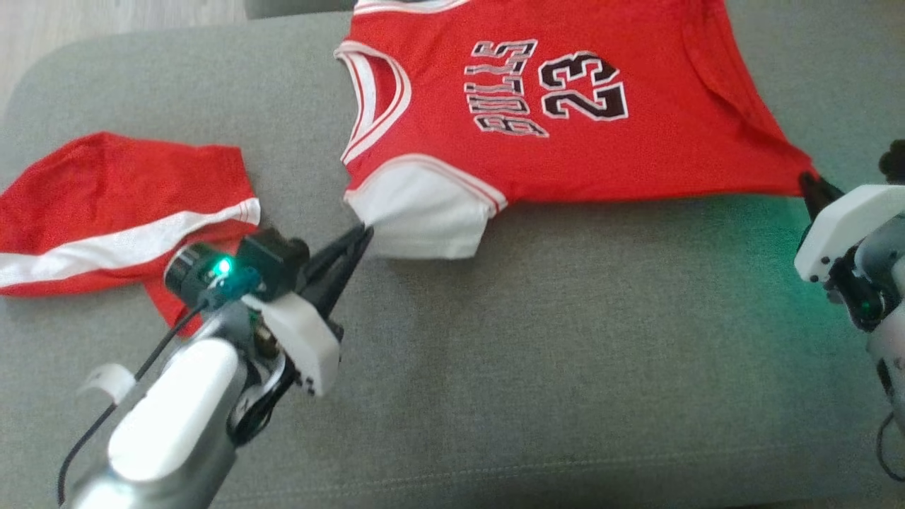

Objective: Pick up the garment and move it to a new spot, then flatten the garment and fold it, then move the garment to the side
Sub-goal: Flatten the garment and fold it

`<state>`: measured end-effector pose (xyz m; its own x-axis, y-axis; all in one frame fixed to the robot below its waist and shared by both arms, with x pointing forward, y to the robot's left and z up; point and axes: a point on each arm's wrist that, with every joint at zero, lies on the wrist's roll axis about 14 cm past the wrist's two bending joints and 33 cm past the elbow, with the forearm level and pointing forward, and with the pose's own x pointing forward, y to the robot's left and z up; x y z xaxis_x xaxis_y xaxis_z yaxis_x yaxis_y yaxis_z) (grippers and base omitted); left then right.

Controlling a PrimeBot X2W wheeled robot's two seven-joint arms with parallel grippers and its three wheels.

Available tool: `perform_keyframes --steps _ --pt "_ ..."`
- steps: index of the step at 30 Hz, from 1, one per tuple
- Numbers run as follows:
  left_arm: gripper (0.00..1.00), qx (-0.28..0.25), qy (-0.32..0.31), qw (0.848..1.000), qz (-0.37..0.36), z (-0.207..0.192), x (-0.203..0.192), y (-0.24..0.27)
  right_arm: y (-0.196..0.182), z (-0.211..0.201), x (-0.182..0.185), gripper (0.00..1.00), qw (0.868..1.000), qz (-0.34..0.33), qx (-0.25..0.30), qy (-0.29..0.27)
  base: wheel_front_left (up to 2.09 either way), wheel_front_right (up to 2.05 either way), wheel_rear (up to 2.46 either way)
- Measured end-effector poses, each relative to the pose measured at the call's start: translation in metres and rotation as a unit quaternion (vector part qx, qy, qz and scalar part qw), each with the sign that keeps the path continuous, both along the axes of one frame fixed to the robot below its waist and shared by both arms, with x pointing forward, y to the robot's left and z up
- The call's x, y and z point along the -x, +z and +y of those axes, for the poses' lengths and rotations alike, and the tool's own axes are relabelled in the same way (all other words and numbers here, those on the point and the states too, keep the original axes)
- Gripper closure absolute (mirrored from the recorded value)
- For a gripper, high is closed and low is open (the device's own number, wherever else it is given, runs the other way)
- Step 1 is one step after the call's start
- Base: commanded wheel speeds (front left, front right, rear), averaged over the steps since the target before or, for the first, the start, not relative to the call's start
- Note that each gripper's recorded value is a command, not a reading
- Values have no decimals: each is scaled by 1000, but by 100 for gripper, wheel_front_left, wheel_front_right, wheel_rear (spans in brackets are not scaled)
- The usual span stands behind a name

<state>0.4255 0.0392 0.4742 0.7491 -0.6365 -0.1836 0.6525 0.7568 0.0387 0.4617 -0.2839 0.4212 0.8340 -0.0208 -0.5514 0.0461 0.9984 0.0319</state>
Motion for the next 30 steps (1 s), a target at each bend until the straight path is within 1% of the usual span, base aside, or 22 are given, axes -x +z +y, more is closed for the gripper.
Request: perform_keyframes --steps 4,8,16,20,23,26,30 --pt "100 -6 -17 999 36 2 20 -2 1 -1 10 100 1000 17 3 8 0 0 0" --pt "100 -9 -33 997 69 4 38 1 -4 -3 26 100 999 49 5 15 0 0 0" --pt "100 -20 -58 991 121 10 72 5 -18 -9 64 100 992 128 -6 16 0 0 0" --pt "100 -22 -68 987 143 11 84 6 -20 -9 76 100 988 152 -13 17 0 0 0" --pt "100 -32 -84 982 164 11 100 5 -22 -11 91 100 984 178 -18 17 0 0 0" --pt "100 -44 -100 977 184 12 114 4 -27 -18 109 100 976 216 -23 11 0 0 0" --pt "100 -47 -113 973 196 12 122 8 -31 -19 127 100 967 251 -39 7 0 0 0"
